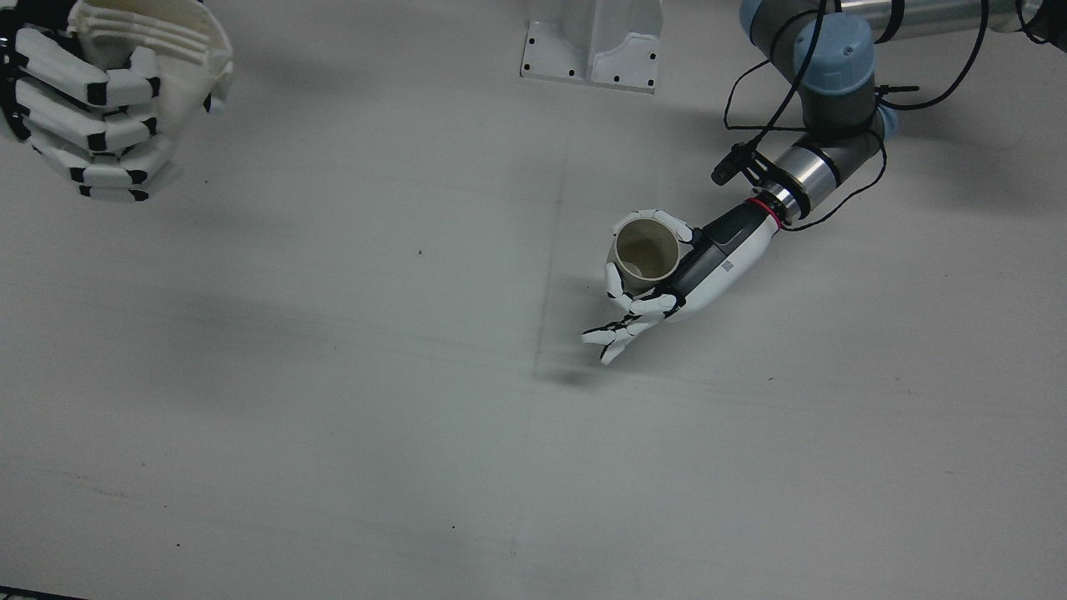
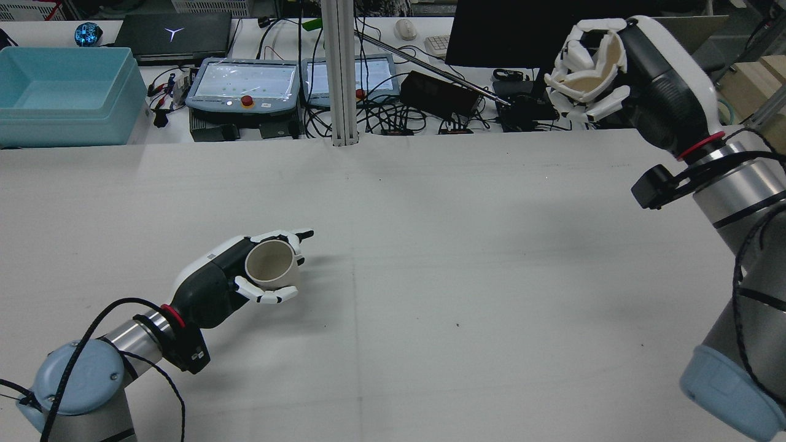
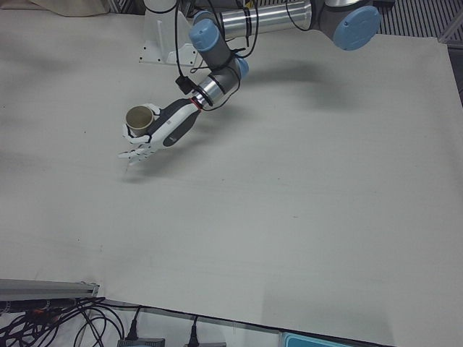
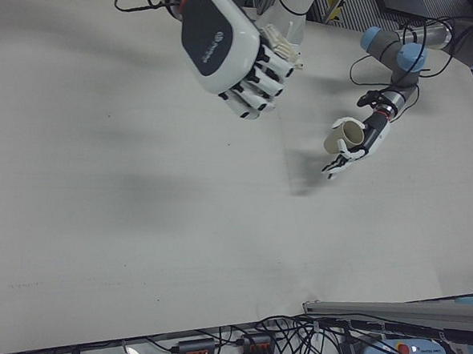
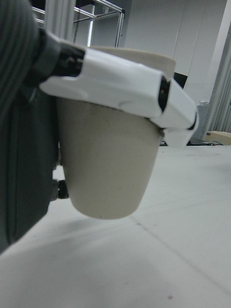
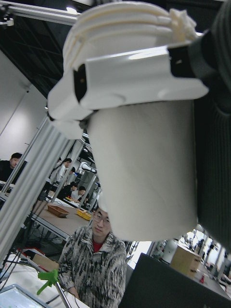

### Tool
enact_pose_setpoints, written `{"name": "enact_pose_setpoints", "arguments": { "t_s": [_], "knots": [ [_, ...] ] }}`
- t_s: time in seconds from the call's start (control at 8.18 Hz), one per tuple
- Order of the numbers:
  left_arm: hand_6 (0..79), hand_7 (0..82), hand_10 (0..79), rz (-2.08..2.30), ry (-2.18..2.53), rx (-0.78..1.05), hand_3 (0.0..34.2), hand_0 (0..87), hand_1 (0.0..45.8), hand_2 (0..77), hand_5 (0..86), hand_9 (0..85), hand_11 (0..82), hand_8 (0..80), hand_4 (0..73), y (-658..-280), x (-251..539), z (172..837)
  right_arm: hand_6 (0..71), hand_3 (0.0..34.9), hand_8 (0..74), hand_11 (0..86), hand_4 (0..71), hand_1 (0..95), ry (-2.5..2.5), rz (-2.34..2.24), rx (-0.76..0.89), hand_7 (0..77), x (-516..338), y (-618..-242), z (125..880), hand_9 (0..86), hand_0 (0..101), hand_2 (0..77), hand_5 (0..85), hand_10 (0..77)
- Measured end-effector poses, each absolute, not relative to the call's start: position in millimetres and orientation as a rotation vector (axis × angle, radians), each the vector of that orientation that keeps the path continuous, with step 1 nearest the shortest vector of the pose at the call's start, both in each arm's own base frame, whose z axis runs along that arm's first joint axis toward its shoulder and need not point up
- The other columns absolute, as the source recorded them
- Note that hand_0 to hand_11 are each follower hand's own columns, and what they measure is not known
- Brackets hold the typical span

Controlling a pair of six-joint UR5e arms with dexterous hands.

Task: Pour water
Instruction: 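Withdraw both hands apart, still holding their cups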

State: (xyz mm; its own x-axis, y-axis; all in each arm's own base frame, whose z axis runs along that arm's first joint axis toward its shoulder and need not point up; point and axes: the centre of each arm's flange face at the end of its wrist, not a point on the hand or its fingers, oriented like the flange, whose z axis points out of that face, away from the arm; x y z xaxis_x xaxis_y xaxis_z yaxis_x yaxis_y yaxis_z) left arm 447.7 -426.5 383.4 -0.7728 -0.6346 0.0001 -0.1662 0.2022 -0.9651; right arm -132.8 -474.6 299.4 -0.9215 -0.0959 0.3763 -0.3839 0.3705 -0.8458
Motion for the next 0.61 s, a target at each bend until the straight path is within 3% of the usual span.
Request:
{"name": "enact_pose_setpoints", "arguments": {
  "t_s": [0.24,0.37,0.61],
  "knots": [
    [12.5,19.6,7.1,-1.673,2.088,-0.662,8.3,78.8,25.1,37.6,50.2,3.8,13.1,4.4,38.7,-427,360,511,67.6,14.0,45.8,54.0,46.9,17.5,-2.381,1.826,0.305,69.3,-70,-494,385,58.9,80,46.4,69.8,44.7],
    [12.5,19.6,7.1,-1.721,2.093,-0.62,8.3,78.8,25.1,37.6,50.2,3.8,13.1,4.4,38.7,-426,315,557,67.6,14.1,46.4,54.0,36.0,17.5,-2.395,1.86,0.256,69.3,-47,-506,431,60.0,80,46.4,69.8,44.7],
    [12.5,20.7,7.1,-1.799,2.111,-0.525,8.3,79.8,25.1,37.6,50.2,4.9,13.1,5.4,38.7,-420,225,627,67.6,14.1,50.7,53.5,38.2,14.2,-2.4,1.896,0.157,68.7,-23,-523,560,60.0,80,48.0,69.8,48.0]
  ]
}}
